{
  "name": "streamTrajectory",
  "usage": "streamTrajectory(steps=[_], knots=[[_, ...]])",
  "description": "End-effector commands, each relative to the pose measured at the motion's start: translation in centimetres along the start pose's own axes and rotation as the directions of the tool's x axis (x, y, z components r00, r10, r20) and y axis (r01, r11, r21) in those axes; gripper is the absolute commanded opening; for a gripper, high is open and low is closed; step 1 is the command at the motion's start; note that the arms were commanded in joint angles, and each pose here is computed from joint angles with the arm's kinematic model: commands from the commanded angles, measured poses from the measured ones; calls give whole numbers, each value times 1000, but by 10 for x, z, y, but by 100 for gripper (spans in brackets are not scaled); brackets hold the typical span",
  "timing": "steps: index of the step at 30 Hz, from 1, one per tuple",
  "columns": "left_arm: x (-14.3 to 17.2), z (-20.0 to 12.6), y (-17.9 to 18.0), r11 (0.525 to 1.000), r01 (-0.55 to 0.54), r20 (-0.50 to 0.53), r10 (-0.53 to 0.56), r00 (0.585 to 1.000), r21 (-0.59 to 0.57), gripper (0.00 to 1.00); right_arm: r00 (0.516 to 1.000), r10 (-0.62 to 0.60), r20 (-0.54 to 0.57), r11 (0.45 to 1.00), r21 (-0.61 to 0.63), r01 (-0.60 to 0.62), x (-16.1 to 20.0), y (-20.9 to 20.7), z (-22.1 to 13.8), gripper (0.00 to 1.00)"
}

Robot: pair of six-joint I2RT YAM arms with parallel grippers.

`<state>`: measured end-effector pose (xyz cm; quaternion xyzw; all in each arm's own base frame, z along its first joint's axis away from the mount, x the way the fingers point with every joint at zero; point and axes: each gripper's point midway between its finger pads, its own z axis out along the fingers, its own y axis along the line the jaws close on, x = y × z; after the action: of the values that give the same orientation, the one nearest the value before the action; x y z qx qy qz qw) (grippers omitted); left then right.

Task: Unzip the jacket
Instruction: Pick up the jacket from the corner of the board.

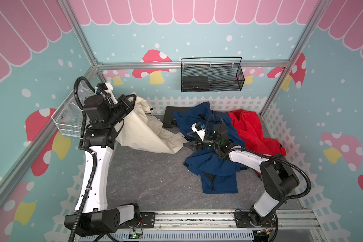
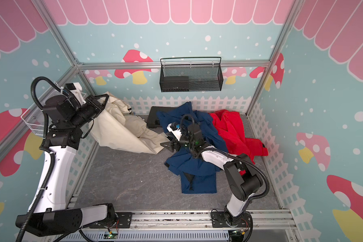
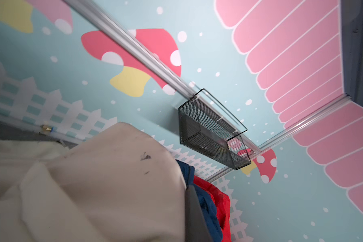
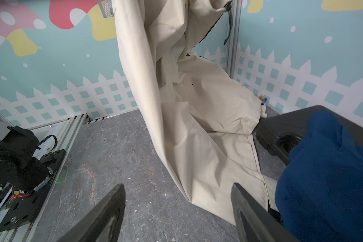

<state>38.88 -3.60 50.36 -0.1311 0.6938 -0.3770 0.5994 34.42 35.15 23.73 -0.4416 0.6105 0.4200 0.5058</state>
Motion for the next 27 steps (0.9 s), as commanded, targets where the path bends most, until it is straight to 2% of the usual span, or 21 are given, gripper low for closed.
streamTrajectory(steps=[1,5,9,13,16,18,23,27], knots=[[-29,-18,-77,974,-99,62,88,994,202,0,983,-157,100,987,-25,160,-30,14,6,80],[-40,-17,-121,941,-134,57,122,991,311,0,976,-186,116,981,-26,191,-38,18,17,80],[-50,-12,-149,915,-149,56,137,989,375,0,967,-216,133,976,14,216,-52,10,20,79],[-65,-11,-165,899,-165,84,143,986,405,0,955,-256,152,966,-6,259,-63,14,23,70],[-68,-5,-171,891,-148,75,128,989,429,0,947,-272,170,954,-83,289,-67,40,35,53],[-69,-2,-175,883,-140,69,123,990,447,0,936,-304,178,935,-136,329,-65,68,48,47],[-71,5,-181,873,-139,55,129,990,468,0,919,-318,233,885,-274,376,-66,143,75,45],[-69,10,-178,872,-139,43,135,990,468,0,910,-308,278,891,-250,378,-87,152,72,44]])
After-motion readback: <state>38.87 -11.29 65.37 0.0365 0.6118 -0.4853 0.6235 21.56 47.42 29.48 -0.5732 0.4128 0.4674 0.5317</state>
